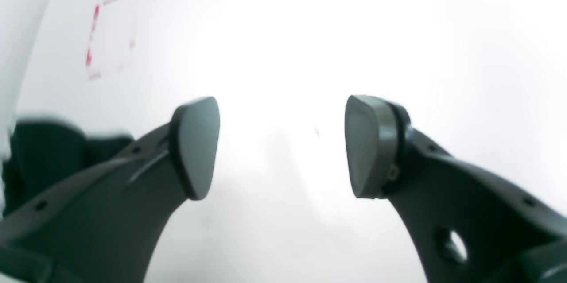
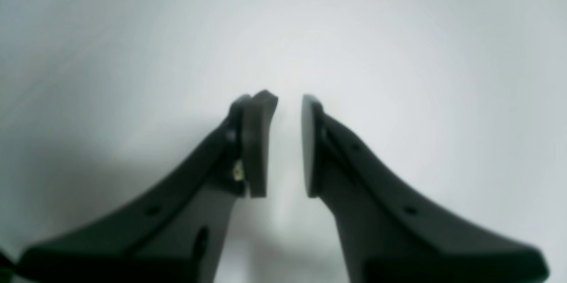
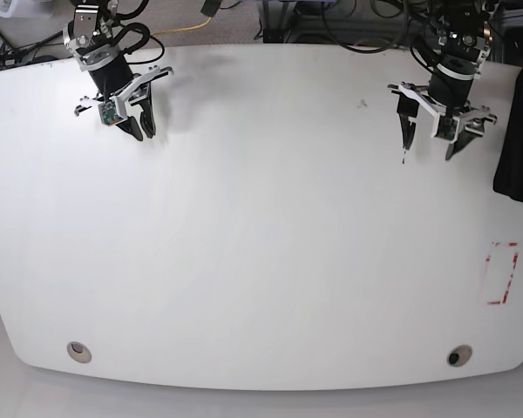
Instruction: Fold the T-shirt properly
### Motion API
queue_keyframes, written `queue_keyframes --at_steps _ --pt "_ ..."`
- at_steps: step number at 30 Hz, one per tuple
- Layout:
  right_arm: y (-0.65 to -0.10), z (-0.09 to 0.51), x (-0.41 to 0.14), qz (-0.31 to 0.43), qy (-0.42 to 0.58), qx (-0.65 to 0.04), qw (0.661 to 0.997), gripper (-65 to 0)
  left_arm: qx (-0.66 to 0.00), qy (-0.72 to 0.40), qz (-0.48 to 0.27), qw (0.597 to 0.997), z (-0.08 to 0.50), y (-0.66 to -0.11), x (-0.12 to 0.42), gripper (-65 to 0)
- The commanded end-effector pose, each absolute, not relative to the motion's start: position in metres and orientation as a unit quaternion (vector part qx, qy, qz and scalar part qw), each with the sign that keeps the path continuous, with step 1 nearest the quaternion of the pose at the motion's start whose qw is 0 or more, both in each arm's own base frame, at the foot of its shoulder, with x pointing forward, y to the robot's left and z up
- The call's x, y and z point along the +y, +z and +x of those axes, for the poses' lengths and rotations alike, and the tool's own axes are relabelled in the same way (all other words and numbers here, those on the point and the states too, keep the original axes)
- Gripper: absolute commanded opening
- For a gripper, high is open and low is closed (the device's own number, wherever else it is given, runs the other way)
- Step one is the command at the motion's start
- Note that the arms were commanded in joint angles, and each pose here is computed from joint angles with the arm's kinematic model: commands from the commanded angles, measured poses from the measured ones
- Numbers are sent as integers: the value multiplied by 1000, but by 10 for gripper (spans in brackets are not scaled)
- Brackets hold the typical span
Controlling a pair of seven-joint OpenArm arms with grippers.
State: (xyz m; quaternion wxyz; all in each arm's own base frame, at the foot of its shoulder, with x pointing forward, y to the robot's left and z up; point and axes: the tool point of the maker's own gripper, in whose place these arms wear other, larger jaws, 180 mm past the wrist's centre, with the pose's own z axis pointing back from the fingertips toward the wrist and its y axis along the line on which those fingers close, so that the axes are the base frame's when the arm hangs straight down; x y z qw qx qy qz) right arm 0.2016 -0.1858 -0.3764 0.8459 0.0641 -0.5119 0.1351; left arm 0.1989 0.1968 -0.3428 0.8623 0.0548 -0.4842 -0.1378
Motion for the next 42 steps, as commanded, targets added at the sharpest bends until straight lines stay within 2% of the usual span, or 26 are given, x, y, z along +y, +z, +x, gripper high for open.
queue_keyframes --at_steps 1,7,14,22,26,34,42 --pt "-364 189 -188 72 118 -524 841 -526 -474 -124 47 871 182 -347 191 -247" --pt "-373 132 -200 93 56 -483 869 -526 -420 -81 32 903 123 -369 183 -247" --pt "-380 65 -198 99 45 -414 904 -528 -366 -52 31 928 60 -379 183 -247" --pt "-403 -10 -169 134 5 -322 937 -528 -287 -58 6 956 3 -405 178 -247" --pt "-429 -41 -152 162 -8 -272 949 -528 -231 -62 -23 971 -31 -439 171 -247" --pt "-488 -50 -135 189 -33 -227 955 -528 -172 -27 -45 984 -46 -512 173 -247" --pt "-555 -58 -125 175 3 -158 972 -528 -87 15 -62 994 -65 -583 177 -249"
